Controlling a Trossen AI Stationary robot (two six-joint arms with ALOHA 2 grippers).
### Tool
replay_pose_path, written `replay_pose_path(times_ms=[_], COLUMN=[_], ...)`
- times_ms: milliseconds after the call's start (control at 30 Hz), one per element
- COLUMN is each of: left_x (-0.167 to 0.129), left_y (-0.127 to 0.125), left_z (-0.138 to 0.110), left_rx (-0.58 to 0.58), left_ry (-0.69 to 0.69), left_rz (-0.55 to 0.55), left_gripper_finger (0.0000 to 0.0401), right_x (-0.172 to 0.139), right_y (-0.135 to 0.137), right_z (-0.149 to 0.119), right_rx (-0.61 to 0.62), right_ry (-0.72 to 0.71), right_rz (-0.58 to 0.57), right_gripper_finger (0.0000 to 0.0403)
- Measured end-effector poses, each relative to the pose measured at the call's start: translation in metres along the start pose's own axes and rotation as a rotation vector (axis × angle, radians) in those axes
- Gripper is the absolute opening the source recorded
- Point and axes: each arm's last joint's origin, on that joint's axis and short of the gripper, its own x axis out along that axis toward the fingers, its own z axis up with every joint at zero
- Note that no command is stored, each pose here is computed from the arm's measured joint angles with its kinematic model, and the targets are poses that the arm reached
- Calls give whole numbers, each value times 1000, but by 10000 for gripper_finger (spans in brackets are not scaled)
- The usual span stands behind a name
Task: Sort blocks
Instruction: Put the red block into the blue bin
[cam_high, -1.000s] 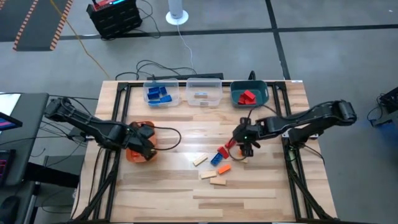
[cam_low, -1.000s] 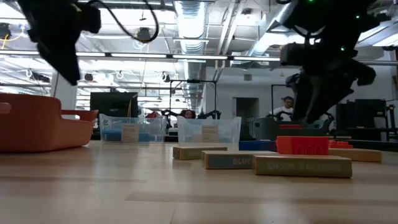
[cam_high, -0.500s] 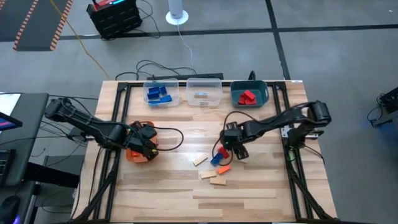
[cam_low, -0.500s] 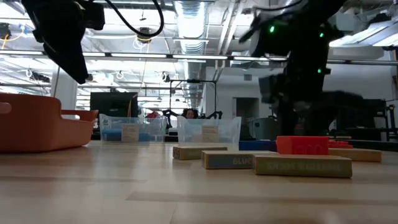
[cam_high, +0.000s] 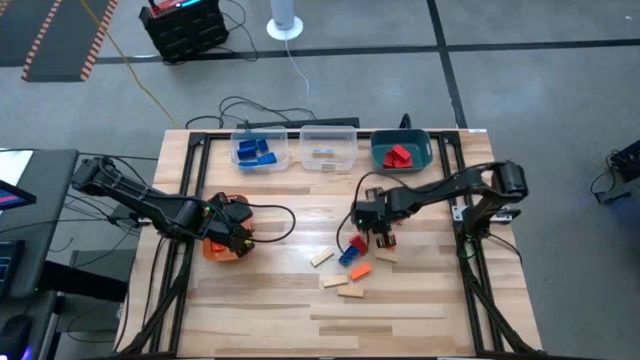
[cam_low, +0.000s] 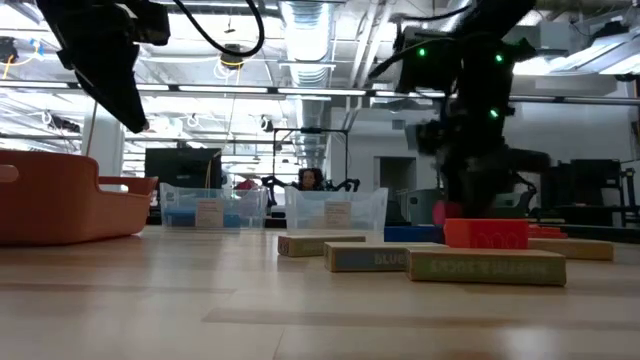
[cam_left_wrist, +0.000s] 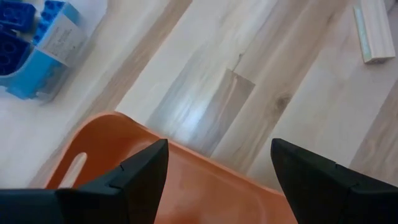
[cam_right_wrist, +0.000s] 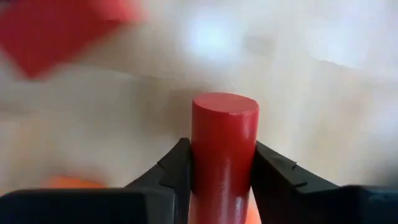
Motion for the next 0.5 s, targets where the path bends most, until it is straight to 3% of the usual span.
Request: replay_pose_path(times_ms=[133,267,400,500], left_x=[0,0,5,11], left_y=[0,0,0,1], left_z=[0,0,-4,-8], left_rx=[0,0,13,16], left_ry=[-5,-10,-14,-11], left_rz=[4,8,17,20], left_gripper_finger=[276,276,276,276], right_x=[-26,-46,-49,-42], right_y=[-32,-77,-116,-135], right_z=[-12,-36,-66,-80], right_rx=[151,446,686,777], right_ry=[-19,-41,-23,-4], right_rz=[-180,-371,-398,-383], right_gripper_finger=[151,151,157,160])
